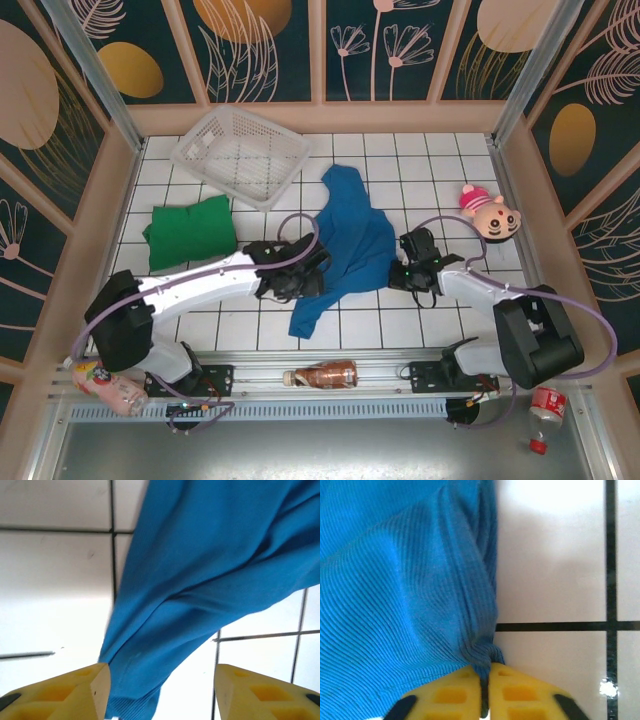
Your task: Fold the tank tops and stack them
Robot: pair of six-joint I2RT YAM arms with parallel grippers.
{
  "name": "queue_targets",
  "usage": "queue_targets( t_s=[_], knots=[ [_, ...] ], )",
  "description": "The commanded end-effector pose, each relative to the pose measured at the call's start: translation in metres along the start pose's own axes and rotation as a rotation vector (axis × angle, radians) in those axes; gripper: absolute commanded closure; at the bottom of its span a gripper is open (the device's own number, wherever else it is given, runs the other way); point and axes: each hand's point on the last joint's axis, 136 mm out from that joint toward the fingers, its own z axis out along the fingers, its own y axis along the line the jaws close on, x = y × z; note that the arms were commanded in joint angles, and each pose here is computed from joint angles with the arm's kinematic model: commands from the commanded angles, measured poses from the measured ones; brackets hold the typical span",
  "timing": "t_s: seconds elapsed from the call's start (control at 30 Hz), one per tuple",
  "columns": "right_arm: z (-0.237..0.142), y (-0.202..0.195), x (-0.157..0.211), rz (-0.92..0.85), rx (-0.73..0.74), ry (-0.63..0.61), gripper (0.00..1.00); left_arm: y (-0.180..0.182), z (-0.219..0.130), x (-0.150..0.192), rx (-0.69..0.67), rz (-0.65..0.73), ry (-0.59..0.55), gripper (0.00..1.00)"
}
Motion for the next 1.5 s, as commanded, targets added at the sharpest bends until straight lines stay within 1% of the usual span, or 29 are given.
queue_targets(
  t_s=[0.0, 0.17, 0.23, 0.33, 0.43, 0.5, 0.57, 0.67, 0.8, 0.97, 1.13, 1.27, 1.33, 1.4, 1.47],
  knots=[
    [-0.015, -0.011, -0.006, 0.011, 0.041, -0.027, 0.98, 0.021, 0.002, 0.018, -0.011, -0.099, 0.038, 0.44],
    [-0.051, -0.017, -0.018, 0.166, -0.009, -0.105, 1.0, 0.036, 0.017, 0.042, -0.001, -0.12, 0.093, 0.48],
    [-0.068, -0.025, -0.028, 0.226, 0.011, -0.156, 1.0, 0.038, 0.025, 0.052, 0.002, -0.121, 0.115, 0.5],
    [-0.089, -0.041, -0.041, 0.326, 0.028, -0.229, 1.0, 0.029, 0.032, 0.059, 0.051, -0.129, 0.136, 0.53],
    [-0.11, -0.048, -0.051, 0.37, 0.038, -0.288, 1.0, 0.023, 0.04, 0.067, 0.063, -0.125, 0.153, 0.54],
    [-0.119, -0.056, -0.053, 0.393, 0.072, -0.319, 1.0, 0.018, 0.044, 0.072, 0.07, -0.119, 0.164, 0.54],
    [-0.122, -0.063, -0.053, 0.415, 0.075, -0.336, 1.0, 0.011, 0.047, 0.076, 0.085, -0.114, 0.172, 0.53],
    [-0.116, -0.064, -0.048, 0.427, 0.057, -0.316, 1.0, -0.004, 0.052, 0.077, 0.111, -0.103, 0.179, 0.52],
    [-0.115, -0.069, -0.046, 0.416, 0.071, -0.317, 1.0, -0.034, 0.048, 0.075, 0.164, -0.102, 0.167, 0.5],
    [-0.114, -0.07, -0.047, 0.415, 0.067, -0.32, 1.0, -0.056, 0.054, 0.101, 0.2, -0.107, 0.228, 0.49],
    [-0.112, -0.069, -0.048, 0.409, 0.061, -0.324, 1.0, -0.063, 0.057, 0.115, 0.209, -0.106, 0.255, 0.51],
    [-0.113, -0.068, -0.049, 0.408, 0.057, -0.328, 1.0, -0.06, 0.068, 0.123, 0.2, -0.104, 0.278, 0.57],
    [-0.114, -0.069, -0.049, 0.405, 0.06, -0.329, 1.0, -0.06, 0.07, 0.122, 0.191, -0.094, 0.27, 0.65],
    [-0.114, -0.068, -0.049, 0.403, 0.06, -0.329, 1.0, -0.058, 0.068, 0.118, 0.17, -0.086, 0.252, 0.76],
    [-0.114, -0.067, -0.05, 0.401, 0.049, -0.332, 1.0, -0.056, 0.061, 0.11, 0.154, -0.089, 0.214, 0.85]
  ],
)
